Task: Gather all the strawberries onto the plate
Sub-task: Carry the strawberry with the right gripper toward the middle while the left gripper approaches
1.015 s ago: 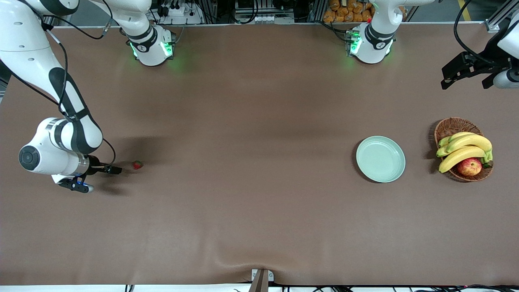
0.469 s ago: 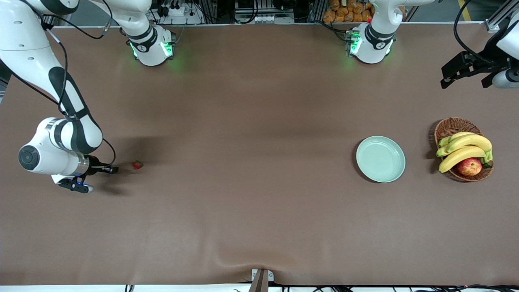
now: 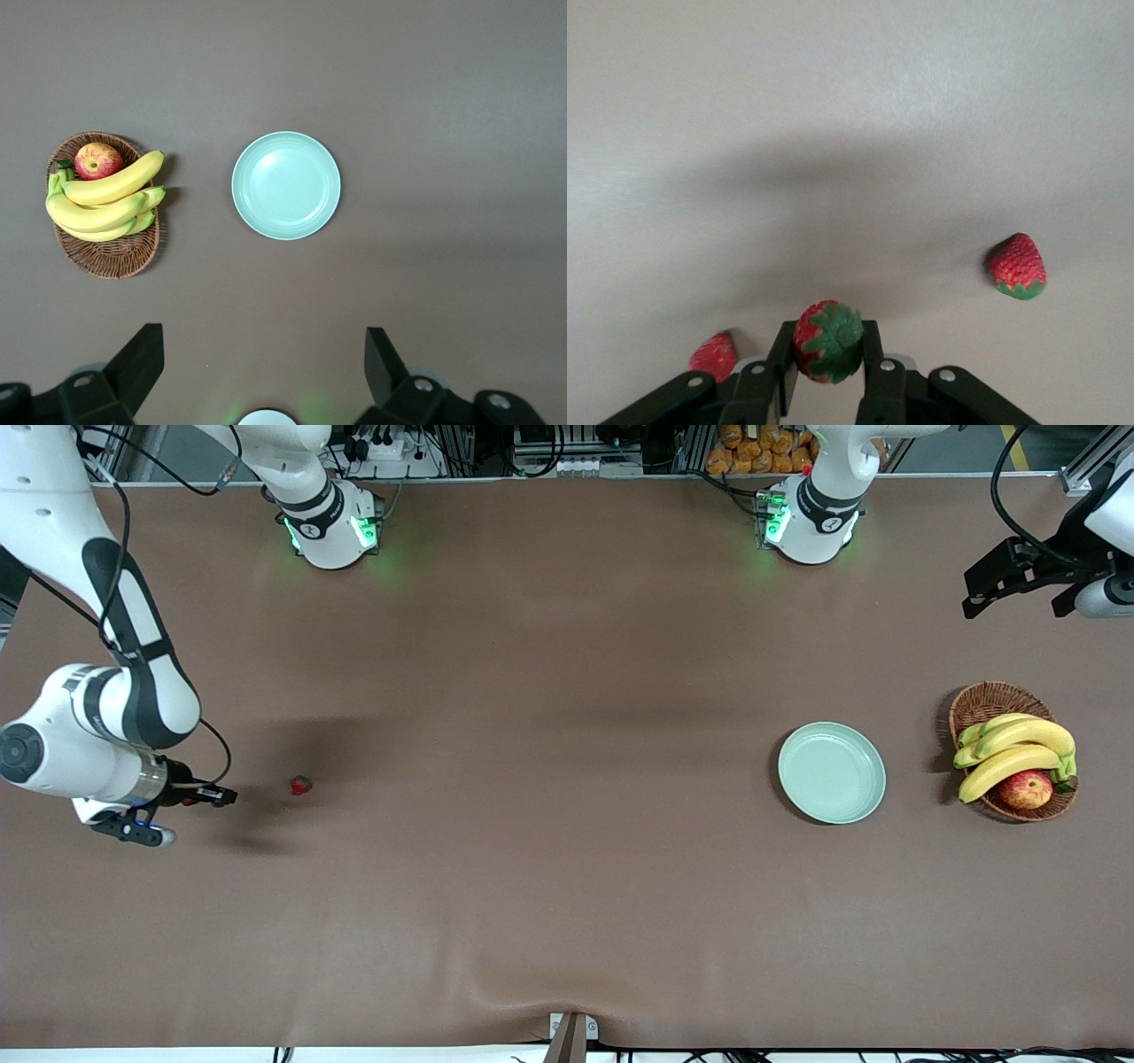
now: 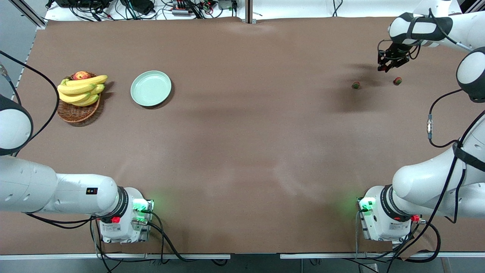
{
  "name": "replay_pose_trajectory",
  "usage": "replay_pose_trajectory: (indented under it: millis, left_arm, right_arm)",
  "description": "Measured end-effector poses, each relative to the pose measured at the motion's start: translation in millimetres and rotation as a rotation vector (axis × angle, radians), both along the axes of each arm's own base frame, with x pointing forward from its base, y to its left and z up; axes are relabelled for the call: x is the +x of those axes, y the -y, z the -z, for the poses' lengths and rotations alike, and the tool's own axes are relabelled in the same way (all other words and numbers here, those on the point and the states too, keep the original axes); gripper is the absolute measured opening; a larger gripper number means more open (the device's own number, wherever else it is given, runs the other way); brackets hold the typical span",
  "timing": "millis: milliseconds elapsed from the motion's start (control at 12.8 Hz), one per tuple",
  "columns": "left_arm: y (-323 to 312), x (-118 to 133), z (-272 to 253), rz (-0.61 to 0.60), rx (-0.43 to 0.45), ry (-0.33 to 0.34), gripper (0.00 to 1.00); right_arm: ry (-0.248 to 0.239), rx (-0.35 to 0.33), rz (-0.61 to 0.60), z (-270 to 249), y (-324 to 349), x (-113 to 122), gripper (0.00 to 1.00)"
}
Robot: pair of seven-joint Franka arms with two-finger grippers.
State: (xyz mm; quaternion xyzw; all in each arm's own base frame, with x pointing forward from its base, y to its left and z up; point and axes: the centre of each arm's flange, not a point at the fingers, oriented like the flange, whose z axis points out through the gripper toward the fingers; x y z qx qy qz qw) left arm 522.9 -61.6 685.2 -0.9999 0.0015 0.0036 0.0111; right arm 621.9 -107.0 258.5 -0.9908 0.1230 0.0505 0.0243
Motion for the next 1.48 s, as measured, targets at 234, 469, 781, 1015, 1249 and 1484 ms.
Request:
replay_pose_trajectory:
  millis: [234, 469, 781, 1015, 1249, 1484]
  left_arm:
    - [0.4, 0.0, 0.0, 0.001, 0.000, 0.000, 1.00]
    - [3.4, 1.1, 0.1, 0.006, -0.001, 0.007, 1.00]
    - [5.3, 12.7, 14.6, 0.009, -0.002, -0.005, 1.00]
    - [8.6, 19.8, 24.8, 0.015, -0.003, -0.017, 1.00]
    - [27.3, 26.1, 36.2, 0.046, -0.005, -0.024, 1.00]
    - [41.8, 35.8, 51.7, 0.070, -0.009, -0.031, 1.00]
  right_arm:
    - [0.014, -0.002, -0.027, -23.9, -15.2, 6.5, 0.33]
    - [0.010, 0.000, -0.080, -35.8, -48.4, 13.8, 0.33]
    - [-0.033, 0.003, -0.178, -69.7, -115.6, 21.2, 0.33]
    - [-0.009, 0.002, -0.262, -88.8, -170.9, 23.5, 0.33]
    - [0.029, 0.013, -0.356, -107.2, -240.6, 20.6, 0.33]
    - [0.057, 0.046, -0.421, -121.8, -297.5, 12.5, 0.33]
